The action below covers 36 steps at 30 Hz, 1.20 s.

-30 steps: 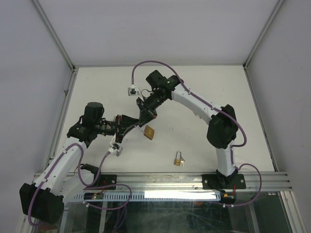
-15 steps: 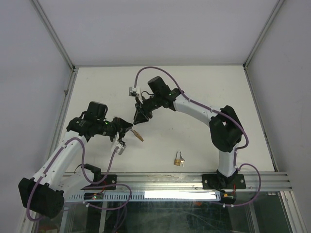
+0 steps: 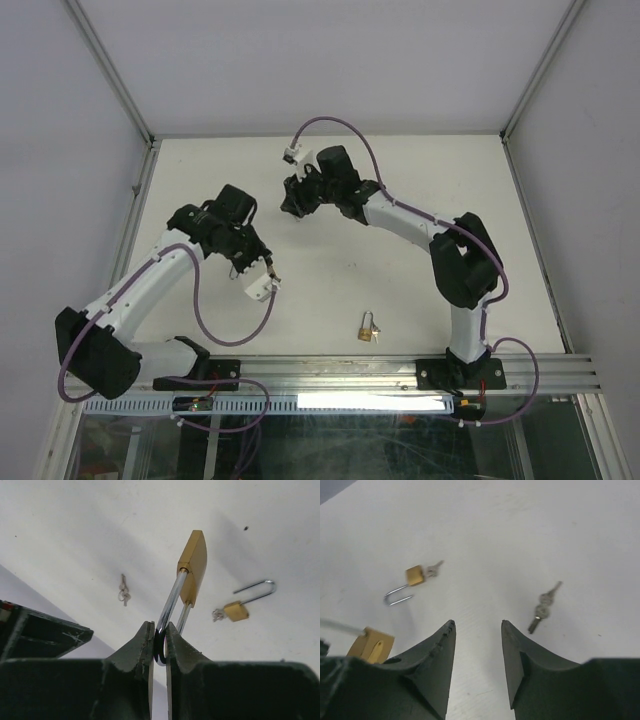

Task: Unlock with the key
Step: Place the lock at the center of the board, then pick up the key from the center of the board.

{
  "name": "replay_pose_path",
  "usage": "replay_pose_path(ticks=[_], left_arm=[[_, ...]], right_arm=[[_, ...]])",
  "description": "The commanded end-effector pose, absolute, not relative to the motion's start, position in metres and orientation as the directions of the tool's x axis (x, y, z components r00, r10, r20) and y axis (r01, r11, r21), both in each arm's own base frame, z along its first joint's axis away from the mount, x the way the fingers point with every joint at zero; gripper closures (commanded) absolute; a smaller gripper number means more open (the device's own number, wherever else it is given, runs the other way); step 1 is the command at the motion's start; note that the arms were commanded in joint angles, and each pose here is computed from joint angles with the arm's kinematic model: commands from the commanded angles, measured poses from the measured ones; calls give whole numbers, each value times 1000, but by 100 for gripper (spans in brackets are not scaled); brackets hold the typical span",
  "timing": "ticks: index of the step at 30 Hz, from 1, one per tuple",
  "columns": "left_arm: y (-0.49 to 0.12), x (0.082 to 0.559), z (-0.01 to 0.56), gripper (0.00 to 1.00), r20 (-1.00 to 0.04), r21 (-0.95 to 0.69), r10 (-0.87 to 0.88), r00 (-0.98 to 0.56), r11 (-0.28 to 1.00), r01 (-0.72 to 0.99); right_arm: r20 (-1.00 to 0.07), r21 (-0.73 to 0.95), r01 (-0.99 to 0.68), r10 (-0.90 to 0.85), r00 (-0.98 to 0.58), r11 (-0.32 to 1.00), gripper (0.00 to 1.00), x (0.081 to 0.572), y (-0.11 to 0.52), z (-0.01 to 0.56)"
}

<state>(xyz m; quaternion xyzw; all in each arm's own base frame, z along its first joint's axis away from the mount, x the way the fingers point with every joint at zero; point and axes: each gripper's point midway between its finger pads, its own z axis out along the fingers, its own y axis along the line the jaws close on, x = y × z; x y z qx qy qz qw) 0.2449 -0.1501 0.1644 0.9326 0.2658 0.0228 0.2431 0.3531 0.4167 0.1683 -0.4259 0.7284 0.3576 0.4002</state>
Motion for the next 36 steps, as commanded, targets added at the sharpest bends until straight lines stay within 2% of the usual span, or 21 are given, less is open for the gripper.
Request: replay_pose_path(ticks=[1,5,7,10,13,22,31,33,36], left_arm=[[-161,277,193,100,33,442,587,809,-734,515],[-167,285,180,100,-61,369,781,622,-561,741],[-169,293,168,100,-95,311,879,468,-420,853],[-174,301,156,100,-112,223,952,284,-255,941],[-175,300,146,100,-99,159,980,171,-154,975],[-163,286,127,100,-7,65,1000,0,0,998],[-165,284,115,100,-12,53,999,-46,46,998],[-165,284,114,96,-15,55,999,-47,48,997],[-166,284,114,81,-21,54,999,-40,41,998]], right_arm=[[-914,134,-707,-191,-359,694,57,422,402,178],[-900,137,-649,-180,-397,749,58,438,402,158],[-892,135,-636,-186,-412,759,58,444,405,146],[-883,139,-637,-196,-426,758,59,452,412,131],[-871,133,-630,-213,-442,765,60,458,416,116],[-842,102,-638,-275,-463,763,59,465,421,79],[-820,82,-662,-326,-469,745,64,471,427,54],[-821,79,-662,-328,-468,746,69,472,427,53],[-817,80,-663,-332,-471,744,77,471,426,51]])
